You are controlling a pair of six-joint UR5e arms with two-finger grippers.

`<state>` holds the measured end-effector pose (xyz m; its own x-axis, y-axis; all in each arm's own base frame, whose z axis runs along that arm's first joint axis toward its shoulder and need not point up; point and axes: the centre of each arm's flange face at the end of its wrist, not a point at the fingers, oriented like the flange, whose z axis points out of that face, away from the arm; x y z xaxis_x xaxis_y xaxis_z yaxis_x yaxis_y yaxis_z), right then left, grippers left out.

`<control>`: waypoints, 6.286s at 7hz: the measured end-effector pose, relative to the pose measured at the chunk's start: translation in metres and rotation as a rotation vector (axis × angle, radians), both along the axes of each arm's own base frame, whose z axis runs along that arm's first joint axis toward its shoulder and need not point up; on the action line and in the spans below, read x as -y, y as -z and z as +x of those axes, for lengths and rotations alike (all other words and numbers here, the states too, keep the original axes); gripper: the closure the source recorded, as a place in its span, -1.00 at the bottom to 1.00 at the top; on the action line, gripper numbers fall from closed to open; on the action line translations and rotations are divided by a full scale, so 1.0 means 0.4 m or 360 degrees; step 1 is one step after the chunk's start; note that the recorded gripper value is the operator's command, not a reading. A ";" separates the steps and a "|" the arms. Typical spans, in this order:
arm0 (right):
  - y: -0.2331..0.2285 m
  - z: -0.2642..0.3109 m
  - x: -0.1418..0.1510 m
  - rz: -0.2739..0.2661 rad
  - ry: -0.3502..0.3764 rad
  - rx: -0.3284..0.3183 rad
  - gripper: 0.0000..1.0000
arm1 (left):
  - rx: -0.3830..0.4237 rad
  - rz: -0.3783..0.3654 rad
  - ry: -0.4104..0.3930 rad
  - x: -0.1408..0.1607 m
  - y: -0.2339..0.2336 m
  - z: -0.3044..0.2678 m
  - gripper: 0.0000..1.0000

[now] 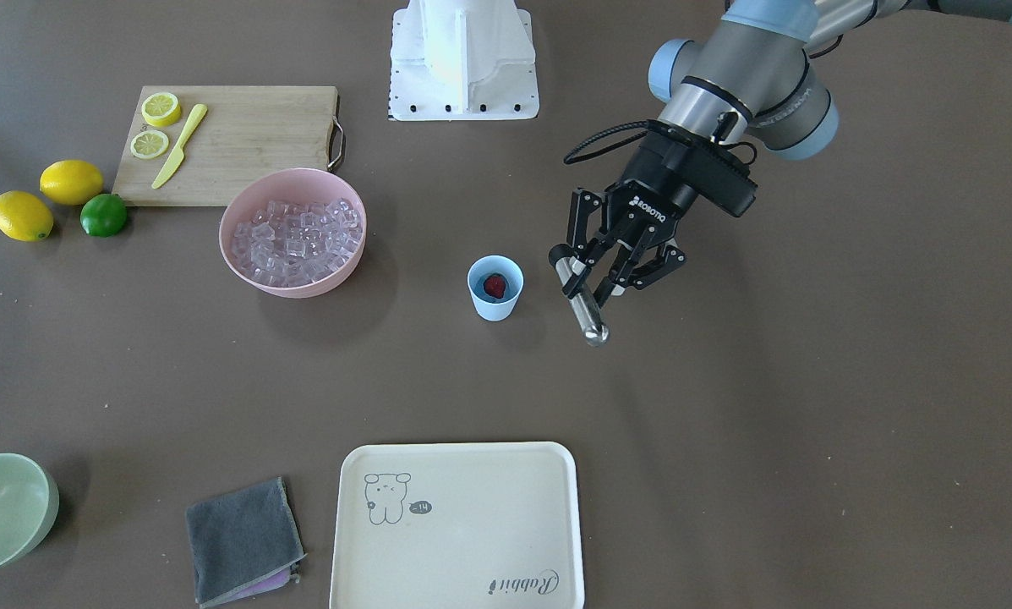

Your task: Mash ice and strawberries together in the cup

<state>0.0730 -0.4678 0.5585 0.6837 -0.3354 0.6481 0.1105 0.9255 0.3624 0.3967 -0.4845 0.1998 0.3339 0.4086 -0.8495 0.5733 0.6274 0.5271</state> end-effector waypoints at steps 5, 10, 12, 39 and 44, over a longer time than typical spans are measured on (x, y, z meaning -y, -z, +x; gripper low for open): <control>-0.008 -0.001 -0.002 -0.0008 0.0003 -0.0004 -0.99 | -0.0094 0.0543 0.0066 -0.151 0.027 0.124 1.00; -0.013 -0.001 -0.007 -0.0013 0.0001 -0.0010 -0.99 | -0.0202 0.0645 0.0130 -0.097 -0.112 0.212 1.00; -0.015 0.000 -0.017 -0.0014 0.0003 -0.0009 -0.99 | -0.0289 0.0679 0.0178 -0.084 -0.124 0.222 1.00; -0.056 0.017 -0.064 -0.0038 0.0005 -0.0011 -0.99 | 0.0174 -0.1015 -0.0680 0.012 -0.894 -0.664 1.00; -0.068 0.025 -0.074 -0.0055 -0.0006 -0.0016 -0.99 | 0.0551 -0.1066 -0.0729 -0.195 -1.340 -0.765 0.94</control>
